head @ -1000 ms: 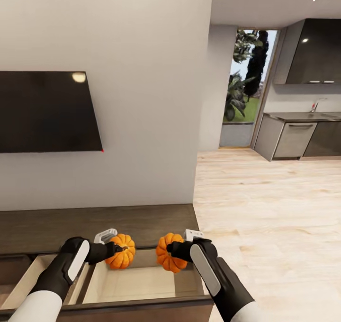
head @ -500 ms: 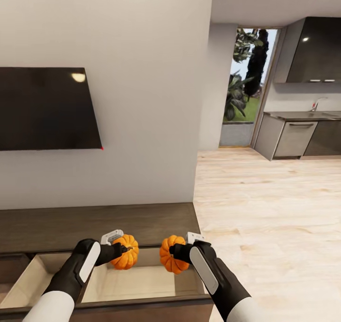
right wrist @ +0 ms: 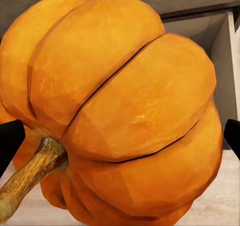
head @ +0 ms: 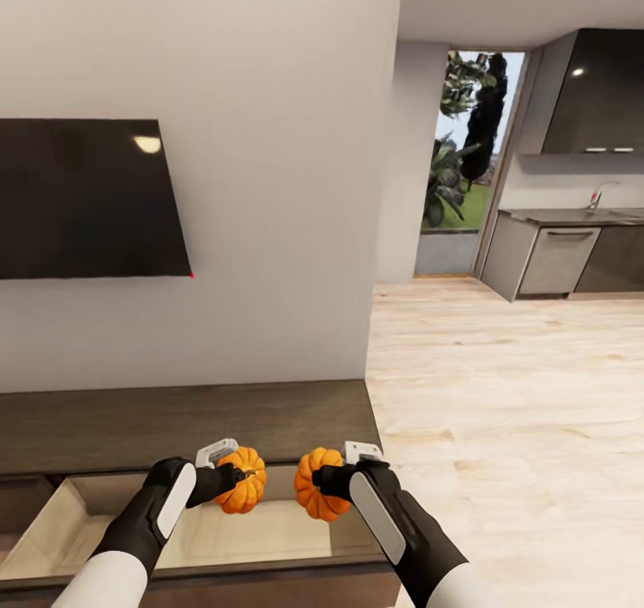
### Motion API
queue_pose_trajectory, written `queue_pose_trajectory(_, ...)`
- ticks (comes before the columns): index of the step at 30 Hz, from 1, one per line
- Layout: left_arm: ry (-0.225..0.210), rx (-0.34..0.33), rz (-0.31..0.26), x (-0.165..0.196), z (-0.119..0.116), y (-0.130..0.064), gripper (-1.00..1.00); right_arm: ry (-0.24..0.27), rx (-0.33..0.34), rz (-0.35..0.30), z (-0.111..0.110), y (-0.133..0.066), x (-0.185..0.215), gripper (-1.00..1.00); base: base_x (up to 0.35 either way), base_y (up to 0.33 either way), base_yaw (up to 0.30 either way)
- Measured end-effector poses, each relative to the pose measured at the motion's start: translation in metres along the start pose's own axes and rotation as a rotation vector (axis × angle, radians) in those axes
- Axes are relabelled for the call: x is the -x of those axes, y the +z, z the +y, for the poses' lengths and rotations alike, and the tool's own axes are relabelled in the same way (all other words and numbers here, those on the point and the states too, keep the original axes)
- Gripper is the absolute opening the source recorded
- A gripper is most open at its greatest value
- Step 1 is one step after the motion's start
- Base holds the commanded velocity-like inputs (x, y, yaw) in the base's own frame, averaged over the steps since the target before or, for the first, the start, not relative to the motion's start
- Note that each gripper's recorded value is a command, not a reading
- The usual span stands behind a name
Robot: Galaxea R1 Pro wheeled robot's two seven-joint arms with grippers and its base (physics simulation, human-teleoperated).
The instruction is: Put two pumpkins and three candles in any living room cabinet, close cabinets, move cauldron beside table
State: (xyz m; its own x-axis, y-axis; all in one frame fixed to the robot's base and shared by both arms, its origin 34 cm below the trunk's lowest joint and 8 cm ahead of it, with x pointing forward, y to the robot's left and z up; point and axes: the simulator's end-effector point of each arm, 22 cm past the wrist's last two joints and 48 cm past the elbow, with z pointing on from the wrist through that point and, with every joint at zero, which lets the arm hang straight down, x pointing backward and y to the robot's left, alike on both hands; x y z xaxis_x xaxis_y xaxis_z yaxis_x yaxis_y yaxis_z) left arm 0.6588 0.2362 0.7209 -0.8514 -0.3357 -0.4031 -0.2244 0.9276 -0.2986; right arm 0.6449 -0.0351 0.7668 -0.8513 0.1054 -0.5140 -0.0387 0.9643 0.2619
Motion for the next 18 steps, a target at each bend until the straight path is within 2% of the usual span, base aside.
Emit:
queue_pose_trajectory(10, -0.004, 0.005, -0.002, -0.004, 0.008, 0.013, -1.0, -0.006, 0.01, -0.008, 0.001, 0.009, -0.003, -1.0, 0.0, 0.0, 0.0)
queue_pose_trajectory(14, -0.008, 0.005, -0.002, -0.006, 0.012, 0.018, -1.0, -0.008, 0.008, -0.035, 0.0, 0.012, 0.012, -1.0, 0.0, 0.0, 0.0)
queue_pose_trajectory(18, -0.006, 0.005, -0.003, -0.009, 0.013, 0.023, -1.0, 0.006, 0.004, -0.021, -0.006, 0.021, 0.007, -1.0, 0.0, 0.0, 0.0)
